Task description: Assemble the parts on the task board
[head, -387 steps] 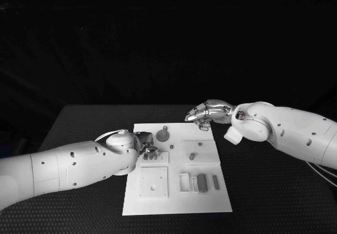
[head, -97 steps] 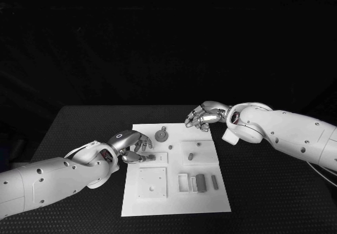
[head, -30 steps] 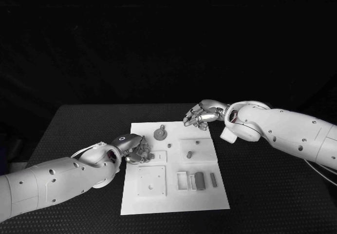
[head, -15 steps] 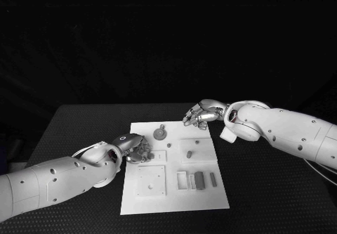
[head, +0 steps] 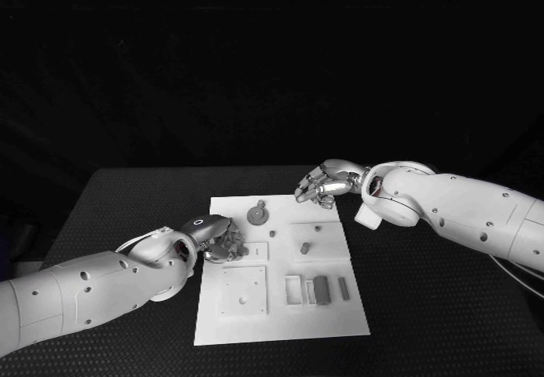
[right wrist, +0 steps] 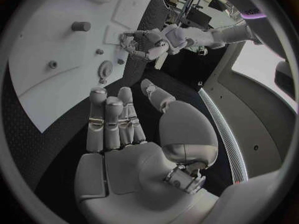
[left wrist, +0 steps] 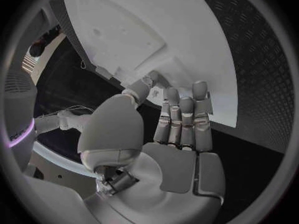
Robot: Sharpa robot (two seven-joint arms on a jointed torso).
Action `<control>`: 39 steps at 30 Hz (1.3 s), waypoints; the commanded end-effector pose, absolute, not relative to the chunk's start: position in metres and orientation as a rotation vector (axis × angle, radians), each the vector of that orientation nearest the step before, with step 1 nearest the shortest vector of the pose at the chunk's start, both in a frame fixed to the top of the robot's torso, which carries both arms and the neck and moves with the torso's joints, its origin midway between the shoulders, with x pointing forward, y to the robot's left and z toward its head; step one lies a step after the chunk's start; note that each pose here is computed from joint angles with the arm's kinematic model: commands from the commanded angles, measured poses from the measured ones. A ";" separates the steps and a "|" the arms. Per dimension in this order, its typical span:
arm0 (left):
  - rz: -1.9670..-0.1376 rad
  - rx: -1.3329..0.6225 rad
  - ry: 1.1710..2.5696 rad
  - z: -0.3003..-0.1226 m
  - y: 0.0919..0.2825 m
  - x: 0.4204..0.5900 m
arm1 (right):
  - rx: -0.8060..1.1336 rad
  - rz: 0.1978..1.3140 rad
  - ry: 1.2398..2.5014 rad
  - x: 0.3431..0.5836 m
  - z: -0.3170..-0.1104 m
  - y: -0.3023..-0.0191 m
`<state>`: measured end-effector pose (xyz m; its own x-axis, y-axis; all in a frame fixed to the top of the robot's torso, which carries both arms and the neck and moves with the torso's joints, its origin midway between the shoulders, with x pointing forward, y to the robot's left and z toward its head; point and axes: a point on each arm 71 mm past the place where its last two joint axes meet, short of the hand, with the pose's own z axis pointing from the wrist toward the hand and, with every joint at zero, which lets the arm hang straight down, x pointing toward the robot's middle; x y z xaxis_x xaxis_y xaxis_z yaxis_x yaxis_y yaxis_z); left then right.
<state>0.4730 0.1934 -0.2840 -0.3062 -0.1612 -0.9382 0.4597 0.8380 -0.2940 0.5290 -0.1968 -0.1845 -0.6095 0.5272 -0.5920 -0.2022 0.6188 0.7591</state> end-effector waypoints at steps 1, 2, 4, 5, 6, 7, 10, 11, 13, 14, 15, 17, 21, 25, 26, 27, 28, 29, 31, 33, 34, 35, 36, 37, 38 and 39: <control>-0.622 0.257 1.795 -0.289 0.192 0.470 | 0.239 1.069 1.974 0.528 -0.184 -0.195; -0.628 0.255 1.787 -0.288 0.192 0.470 | 0.239 1.068 1.974 0.528 -0.184 -0.195; -0.641 0.248 1.772 -0.287 0.192 0.470 | 0.241 1.067 1.973 0.528 -0.184 -0.196; -0.643 0.247 1.770 -0.287 0.192 0.470 | 0.241 1.066 1.973 0.528 -0.184 -0.196; -0.650 0.243 1.763 -0.286 0.192 0.470 | 0.241 1.066 1.972 0.528 -0.184 -0.196; -0.659 0.237 1.752 -0.285 0.192 0.470 | 0.241 1.066 1.972 0.528 -0.184 -0.196; -0.677 0.223 1.735 -0.284 0.192 0.469 | 0.242 1.066 1.971 0.528 -0.184 -0.196; -0.680 0.219 1.731 -0.283 0.192 0.469 | 0.242 1.065 1.971 0.528 -0.184 -0.196; -0.692 0.210 1.719 -0.282 0.192 0.469 | 0.244 1.063 1.969 0.528 -0.184 -0.196; -0.699 0.203 1.713 -0.281 0.193 0.468 | 0.246 1.061 1.967 0.529 -0.184 -0.196; -0.704 0.197 1.710 -0.281 0.193 0.468 | 0.248 1.059 1.964 0.529 -0.184 -0.196; -0.712 0.188 1.708 -0.280 0.193 0.468 | 0.252 1.056 1.957 0.529 -0.184 -0.197; -0.738 0.104 1.713 -0.278 0.195 0.470 | 0.258 1.050 1.951 0.529 -0.184 -0.198; -0.756 0.073 1.703 -0.271 0.195 0.472 | 0.259 1.047 1.951 0.529 -0.184 -0.198; -0.760 0.072 1.703 -0.270 0.195 0.472 | 0.259 1.047 1.951 0.529 -0.185 -0.198; -0.763 0.070 1.702 -0.269 0.195 0.471 | 0.260 1.046 1.951 0.529 -0.185 -0.198; -0.767 0.065 1.702 -0.268 0.194 0.471 | 0.261 1.046 1.950 0.530 -0.185 -0.198; -0.770 0.060 1.700 -0.267 0.194 0.472 | 0.261 1.045 1.950 0.530 -0.185 -0.198; -0.778 0.050 1.693 -0.263 0.193 0.473 | 0.265 1.041 1.947 0.530 -0.185 -0.198; -0.786 0.041 1.688 -0.260 0.192 0.473 | 0.271 1.033 1.942 0.530 -0.185 -0.199; -0.792 0.030 1.686 -0.258 0.192 0.474 | 0.274 1.031 1.942 0.530 -0.186 -0.199; -0.799 0.023 1.682 -0.256 0.191 0.474 | 0.277 1.026 1.941 0.530 -0.187 -0.199; -0.803 0.019 1.680 -0.255 0.190 0.474 | 0.288 1.028 1.939 0.530 -0.187 -0.198; -0.809 0.015 1.675 -0.253 0.189 0.474 | 0.306 1.027 1.939 0.530 -0.189 -0.198; -0.816 0.010 1.669 -0.250 0.188 0.475 | 0.324 1.030 1.943 0.530 -0.191 -0.198; -0.823 0.005 1.662 -0.247 0.187 0.475 | 0.349 1.035 1.947 0.529 -0.194 -0.197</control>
